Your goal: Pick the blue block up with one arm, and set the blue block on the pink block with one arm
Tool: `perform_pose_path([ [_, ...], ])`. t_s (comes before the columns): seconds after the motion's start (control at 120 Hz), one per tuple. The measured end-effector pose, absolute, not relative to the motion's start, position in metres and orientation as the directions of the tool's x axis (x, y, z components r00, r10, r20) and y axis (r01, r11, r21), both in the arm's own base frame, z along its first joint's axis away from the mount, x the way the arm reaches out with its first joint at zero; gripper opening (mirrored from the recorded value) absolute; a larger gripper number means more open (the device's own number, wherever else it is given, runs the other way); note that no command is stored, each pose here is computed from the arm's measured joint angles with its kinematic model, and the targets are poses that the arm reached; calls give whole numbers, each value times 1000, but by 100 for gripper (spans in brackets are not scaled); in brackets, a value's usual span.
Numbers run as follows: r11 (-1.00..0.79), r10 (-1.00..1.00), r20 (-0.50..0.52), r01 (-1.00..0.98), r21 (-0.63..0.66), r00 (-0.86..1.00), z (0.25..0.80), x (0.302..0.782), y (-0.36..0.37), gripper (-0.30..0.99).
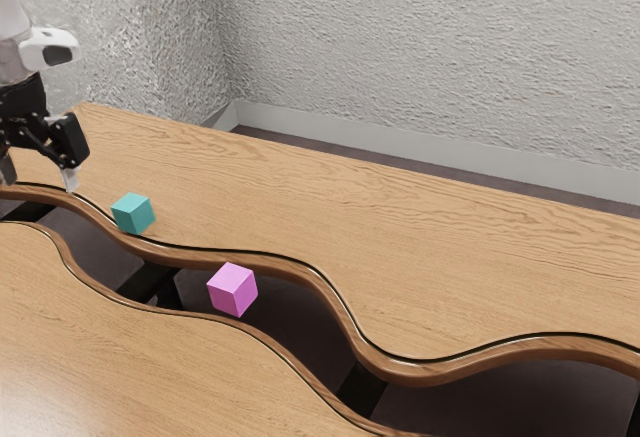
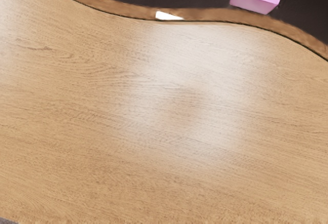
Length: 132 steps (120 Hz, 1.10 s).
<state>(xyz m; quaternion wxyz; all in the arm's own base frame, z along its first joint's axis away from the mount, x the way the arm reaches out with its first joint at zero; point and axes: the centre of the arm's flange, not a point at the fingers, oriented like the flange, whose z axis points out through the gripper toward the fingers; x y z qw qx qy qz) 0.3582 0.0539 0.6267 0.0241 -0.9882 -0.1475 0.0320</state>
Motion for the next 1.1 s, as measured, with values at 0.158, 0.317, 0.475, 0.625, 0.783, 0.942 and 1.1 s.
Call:
perform_pose_path([
  [0.158,-968,247,-119,240,-75,962,519,426,109,69],
  [0.317,-987,144,-65,138,-86,987,439,521,199,69],
  [0.475,-994,19,52,24,-106,998,378,603,249,69],
  [0.625,-996,-45,134,-34,-83,990,345,651,300,69],
  [0.783,-993,-107,104,-102,-54,989,328,662,330,69],
  [0.942,-990,-138,38,-138,-18,990,317,660,340,69],
  [1.1,-986,-166,-8,-166,17,986,315,660,333,69],
])
